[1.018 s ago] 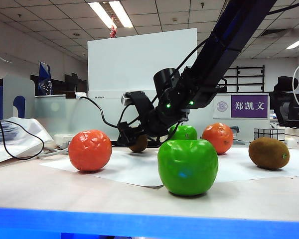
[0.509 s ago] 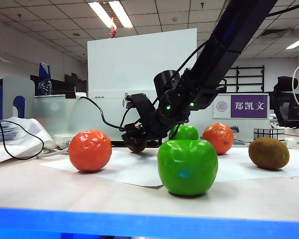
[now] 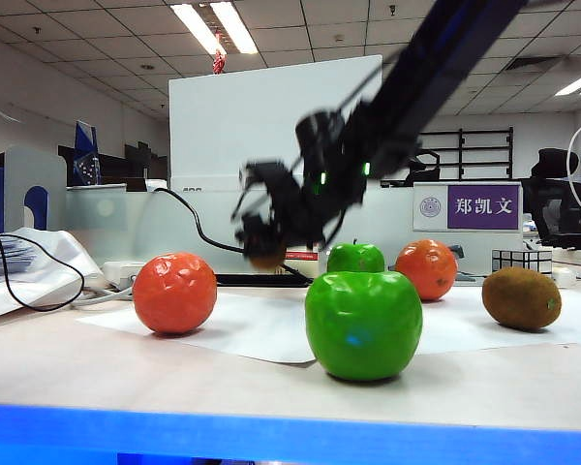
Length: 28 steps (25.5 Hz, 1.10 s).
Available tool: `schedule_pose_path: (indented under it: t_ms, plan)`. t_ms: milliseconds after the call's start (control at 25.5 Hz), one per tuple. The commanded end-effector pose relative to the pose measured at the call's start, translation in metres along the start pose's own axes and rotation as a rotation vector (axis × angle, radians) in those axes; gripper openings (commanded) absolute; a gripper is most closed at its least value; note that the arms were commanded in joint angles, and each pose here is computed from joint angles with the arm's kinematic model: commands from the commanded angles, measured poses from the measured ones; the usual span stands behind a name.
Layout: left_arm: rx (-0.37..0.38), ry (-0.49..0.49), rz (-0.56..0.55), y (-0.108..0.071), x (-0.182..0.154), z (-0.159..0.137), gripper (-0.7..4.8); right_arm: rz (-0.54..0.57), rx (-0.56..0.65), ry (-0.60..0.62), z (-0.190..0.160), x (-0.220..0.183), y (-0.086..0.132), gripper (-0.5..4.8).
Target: Put the same fruits together.
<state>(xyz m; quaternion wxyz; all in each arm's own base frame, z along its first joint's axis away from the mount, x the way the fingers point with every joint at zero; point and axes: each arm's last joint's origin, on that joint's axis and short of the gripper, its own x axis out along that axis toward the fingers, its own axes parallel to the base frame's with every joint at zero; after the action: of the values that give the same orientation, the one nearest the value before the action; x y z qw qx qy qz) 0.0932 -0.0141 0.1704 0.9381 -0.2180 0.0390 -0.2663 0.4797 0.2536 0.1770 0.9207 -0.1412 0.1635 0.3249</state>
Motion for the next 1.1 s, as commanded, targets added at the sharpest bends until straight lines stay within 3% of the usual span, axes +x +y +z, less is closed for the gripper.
schedule_pose_path:
  t_ms: [39, 157, 431, 587, 861, 1096]
  plan:
    - [0.006, -0.018, 0.012, 0.000, 0.000, 0.002, 4.79, -0.024, -0.021, -0.096, 0.052, -0.035, -0.006, -0.06]
    - [0.010, -0.038, 0.040, 0.000, 0.000, 0.003, 4.79, -0.033, -0.017, -0.074, 0.081, -0.070, -0.011, -0.06]
    - [0.067, -0.152, 0.033, -0.004, -0.001, 0.013, 4.79, -0.002, -0.048, 0.189, 0.099, -0.149, -0.017, -0.06]
    - [0.073, -0.167, 0.020, -0.005, -0.001, 0.015, 4.79, -0.032, -0.043, 0.189, 0.100, -0.201, -0.019, -0.06]
    - [0.087, -0.197, -0.002, -0.008, -0.002, 0.018, 4.79, -0.121, 0.006, 0.153, 0.086, -0.283, -0.016, -0.06]
    - [0.088, -0.187, -0.030, -0.009, -0.002, 0.018, 4.79, -0.199, 0.081, 0.190, 0.040, -0.334, -0.003, -0.06]
